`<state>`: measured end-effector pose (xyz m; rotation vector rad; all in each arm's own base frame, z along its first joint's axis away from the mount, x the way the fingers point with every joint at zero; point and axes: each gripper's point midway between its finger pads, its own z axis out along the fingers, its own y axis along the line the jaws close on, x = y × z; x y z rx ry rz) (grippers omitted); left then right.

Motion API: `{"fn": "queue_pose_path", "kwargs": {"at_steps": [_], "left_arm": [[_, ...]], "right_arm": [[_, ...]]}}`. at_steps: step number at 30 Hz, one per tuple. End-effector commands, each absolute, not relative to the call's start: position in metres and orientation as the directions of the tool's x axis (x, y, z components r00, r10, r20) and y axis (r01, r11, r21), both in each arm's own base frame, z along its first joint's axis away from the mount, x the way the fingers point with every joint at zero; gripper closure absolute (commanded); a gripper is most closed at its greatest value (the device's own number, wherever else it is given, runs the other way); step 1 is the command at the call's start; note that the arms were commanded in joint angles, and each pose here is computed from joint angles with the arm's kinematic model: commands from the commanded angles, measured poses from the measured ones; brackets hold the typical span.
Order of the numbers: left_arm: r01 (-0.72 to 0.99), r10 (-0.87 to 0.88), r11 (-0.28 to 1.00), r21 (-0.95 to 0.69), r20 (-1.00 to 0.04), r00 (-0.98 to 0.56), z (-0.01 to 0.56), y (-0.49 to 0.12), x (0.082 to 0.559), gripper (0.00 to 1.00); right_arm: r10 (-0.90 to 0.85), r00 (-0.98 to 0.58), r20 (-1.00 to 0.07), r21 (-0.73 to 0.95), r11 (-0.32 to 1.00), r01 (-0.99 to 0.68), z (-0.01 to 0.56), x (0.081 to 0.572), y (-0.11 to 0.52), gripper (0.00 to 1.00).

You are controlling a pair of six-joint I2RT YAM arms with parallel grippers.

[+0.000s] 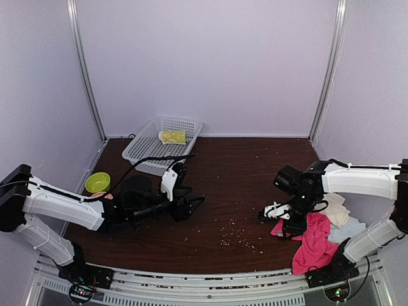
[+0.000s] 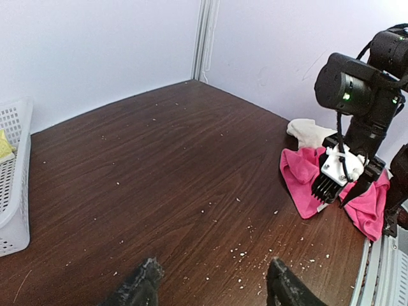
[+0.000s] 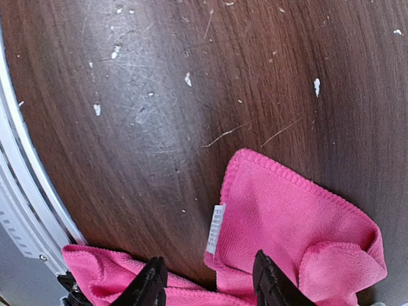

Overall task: Roll the towels
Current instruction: Pick up the towel from the corner of the board, then place the towel at the center of the board.

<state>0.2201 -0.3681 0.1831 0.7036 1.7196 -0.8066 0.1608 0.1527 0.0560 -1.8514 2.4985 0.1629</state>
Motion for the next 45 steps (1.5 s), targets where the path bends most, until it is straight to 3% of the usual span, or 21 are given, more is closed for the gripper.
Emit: {"fn": "queue_pose_path", "kwargs": {"at_steps": [1,9,11,14,17,23,28,32,35,38,45], "left_arm": [[0.773,0.067,0.619,-0.138,-0.971,-0.227,0.195,-0.363,0.224,0.42],[0.774,0.078,0.621,-0.125,-0.972,-0.22,0.197,-0.364,0.226,0.42],[0.769,0.086,0.627,-0.125,-0.97,-0.228,0.193,-0.364,0.226,0.42],[0.758,0.099,0.641,-0.121,-0.966,-0.238,0.19,-0.362,0.228,0.43],[0.724,0.104,0.68,-0.114,-0.963,-0.249,0.188,-0.353,0.233,0.44],[0.639,0.082,0.758,-0.127,-0.954,-0.288,0.198,-0.333,0.242,0.43],[0.566,0.055,0.818,-0.102,-0.965,-0.255,0.22,-0.307,0.247,0.43],[0.514,0.032,0.855,-0.067,-0.983,-0.181,0.243,-0.284,0.25,0.43],[0.504,0.016,0.861,-0.065,-0.988,-0.153,0.252,-0.276,0.248,0.43],[0.515,0.013,0.855,-0.061,-0.99,-0.138,0.252,-0.274,0.245,0.43],[0.537,0.102,0.844,-0.008,-0.979,-0.175,0.224,-0.284,0.247,0.42]], "right_arm": [[-0.954,-0.297,-0.039,0.004,0.297,-0.955,0.044,0.17,0.149,0.54],[-0.962,-0.271,0.021,-0.025,0.27,-0.963,0.026,0.174,0.152,0.61],[-0.962,-0.27,0.033,-0.036,0.269,-0.963,0.023,0.176,0.154,0.7],[-0.966,-0.258,0.014,-0.065,0.257,-0.964,0.03,0.186,0.164,0.98],[-0.971,-0.219,-0.092,-0.037,0.224,-0.974,0.061,0.195,0.197,1.0],[-0.881,-0.114,-0.46,-0.002,0.129,-0.992,0.169,0.224,0.292,1.0],[-0.695,0.02,-0.719,-0.037,0.01,-0.999,0.312,0.231,0.348,1.0],[-0.502,0.106,-0.858,-0.144,0.037,-0.989,0.413,0.233,0.344,1.0],[-0.467,0.018,-0.884,-0.08,0.115,-0.99,0.416,0.264,0.305,1.0],[-0.381,-0.137,-0.914,0.014,0.308,-0.951,0.398,0.316,0.228,1.0],[-0.568,-0.468,-0.677,0.108,0.552,-0.827,0.206,0.307,0.117,1.0]]}}
